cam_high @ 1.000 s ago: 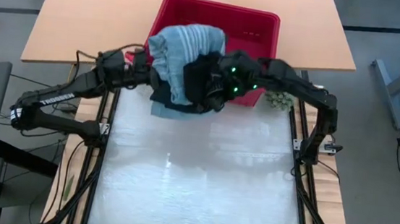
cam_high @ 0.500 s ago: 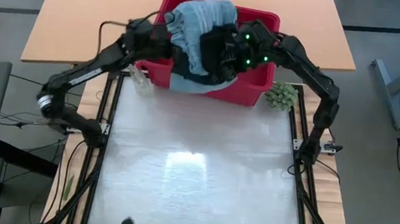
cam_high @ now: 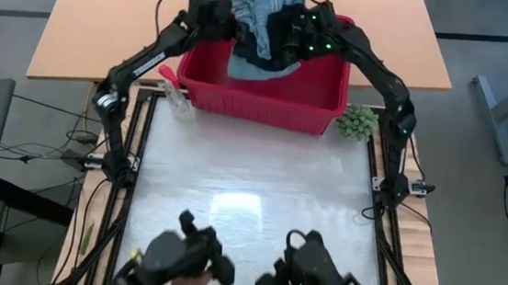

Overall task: Fold laundry
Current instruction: Put the folded blue and black pants, blue shirt, and black boxer into the red laundry bin

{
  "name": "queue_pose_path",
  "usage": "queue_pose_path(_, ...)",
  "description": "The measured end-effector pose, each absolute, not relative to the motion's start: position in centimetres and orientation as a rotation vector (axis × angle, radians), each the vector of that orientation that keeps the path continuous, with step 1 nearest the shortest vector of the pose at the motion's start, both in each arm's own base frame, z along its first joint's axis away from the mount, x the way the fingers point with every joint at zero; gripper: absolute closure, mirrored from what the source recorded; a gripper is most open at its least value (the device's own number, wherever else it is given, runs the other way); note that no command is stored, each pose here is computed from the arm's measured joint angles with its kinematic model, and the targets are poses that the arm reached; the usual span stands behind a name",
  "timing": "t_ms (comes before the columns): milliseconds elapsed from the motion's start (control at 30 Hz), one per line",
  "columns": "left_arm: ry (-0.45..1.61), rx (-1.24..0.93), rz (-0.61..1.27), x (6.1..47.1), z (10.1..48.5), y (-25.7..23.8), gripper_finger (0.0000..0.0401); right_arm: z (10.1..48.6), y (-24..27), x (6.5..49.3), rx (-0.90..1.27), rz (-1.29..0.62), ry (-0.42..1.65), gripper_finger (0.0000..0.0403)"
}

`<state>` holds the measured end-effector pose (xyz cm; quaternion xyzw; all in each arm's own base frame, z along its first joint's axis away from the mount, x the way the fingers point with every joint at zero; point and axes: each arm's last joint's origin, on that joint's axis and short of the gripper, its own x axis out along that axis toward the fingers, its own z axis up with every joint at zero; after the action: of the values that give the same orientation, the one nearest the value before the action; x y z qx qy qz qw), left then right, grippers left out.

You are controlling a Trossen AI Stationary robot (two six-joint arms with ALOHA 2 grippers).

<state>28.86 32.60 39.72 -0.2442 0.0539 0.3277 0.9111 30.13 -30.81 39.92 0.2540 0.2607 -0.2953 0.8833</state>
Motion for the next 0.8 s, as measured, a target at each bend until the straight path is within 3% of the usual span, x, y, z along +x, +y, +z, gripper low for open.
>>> queue_pose_path(433, 0.321, -0.517, 0.811, 29.2, 33.4, 38.8, 0.0373, 31.3, -36.1, 32.4, 0.619, -0.670, 0.683, 0.0329)
queue_pose_path(800, 0.635, -0.292, 1.045, 27.9, 32.0, 38.5, 0.0216, 28.1, -37.4, 30.9, 0.667, -0.767, 0.854, 0.0329)
